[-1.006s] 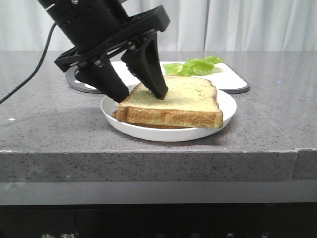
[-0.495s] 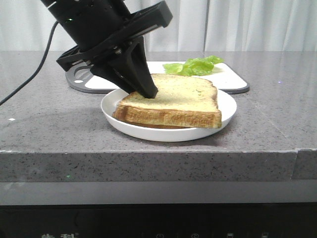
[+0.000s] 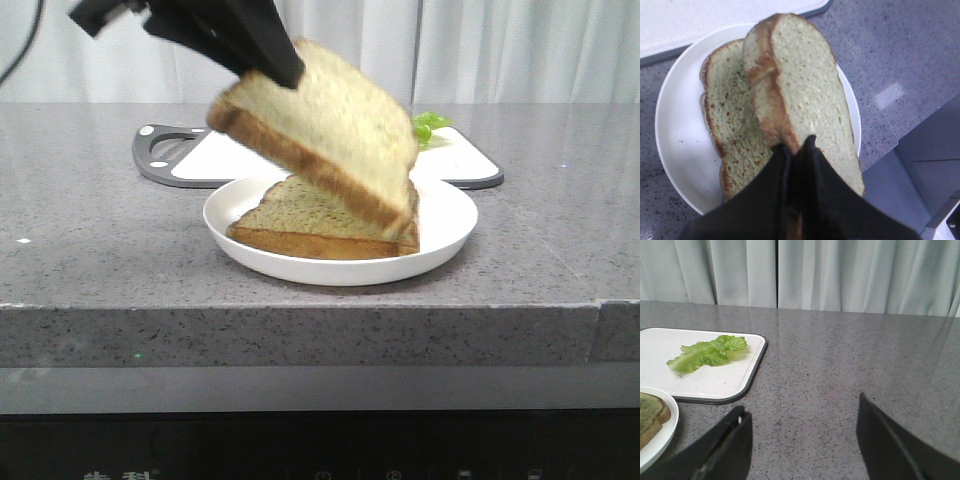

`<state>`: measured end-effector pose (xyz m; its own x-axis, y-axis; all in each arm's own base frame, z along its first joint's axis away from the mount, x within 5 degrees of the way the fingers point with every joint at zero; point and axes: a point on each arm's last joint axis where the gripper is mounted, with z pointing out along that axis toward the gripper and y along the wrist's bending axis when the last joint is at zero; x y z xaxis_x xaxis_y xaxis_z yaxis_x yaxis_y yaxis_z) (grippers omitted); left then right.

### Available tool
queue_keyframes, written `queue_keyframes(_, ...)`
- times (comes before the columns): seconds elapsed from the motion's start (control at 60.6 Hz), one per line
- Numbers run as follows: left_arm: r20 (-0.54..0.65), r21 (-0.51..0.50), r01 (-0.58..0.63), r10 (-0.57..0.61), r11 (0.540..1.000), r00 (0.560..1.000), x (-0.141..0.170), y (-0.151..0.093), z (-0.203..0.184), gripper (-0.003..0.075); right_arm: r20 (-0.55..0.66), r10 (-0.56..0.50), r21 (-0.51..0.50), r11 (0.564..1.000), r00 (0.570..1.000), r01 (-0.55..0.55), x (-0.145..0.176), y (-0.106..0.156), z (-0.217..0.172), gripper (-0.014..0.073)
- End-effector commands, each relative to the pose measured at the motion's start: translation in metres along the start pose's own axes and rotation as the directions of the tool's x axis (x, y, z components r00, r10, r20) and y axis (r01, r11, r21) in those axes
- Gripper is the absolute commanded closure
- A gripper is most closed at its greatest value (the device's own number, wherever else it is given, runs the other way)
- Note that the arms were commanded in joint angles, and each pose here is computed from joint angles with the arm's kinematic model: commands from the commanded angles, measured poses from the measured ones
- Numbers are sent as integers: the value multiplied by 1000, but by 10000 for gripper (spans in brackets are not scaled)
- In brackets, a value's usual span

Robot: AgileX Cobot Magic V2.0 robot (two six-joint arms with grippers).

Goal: Left arm grabs bread, right arm adds lettuce
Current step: 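Lift the top bread slice with the left gripper and hold it aside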

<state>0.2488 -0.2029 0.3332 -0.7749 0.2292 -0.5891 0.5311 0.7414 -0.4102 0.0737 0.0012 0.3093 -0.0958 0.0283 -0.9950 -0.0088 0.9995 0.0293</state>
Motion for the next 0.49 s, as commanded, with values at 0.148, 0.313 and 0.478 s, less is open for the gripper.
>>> queue_keyframes(0.148,241,-43,33,-22,998,970,13,11,-51,740,103,-11,11,1000,995,10,-18,-1,0,118)
queue_keyframes(0.313,428,-154,61,11,986,904,37,34,-86,739,103,-11,11,1000,995,10,-18,-1,0,118)
queue_keyframes(0.478,541,-268,43,113,962,834,68,43,-119,740,103,-11,11,1000,995,10,-18,-1,0,118)
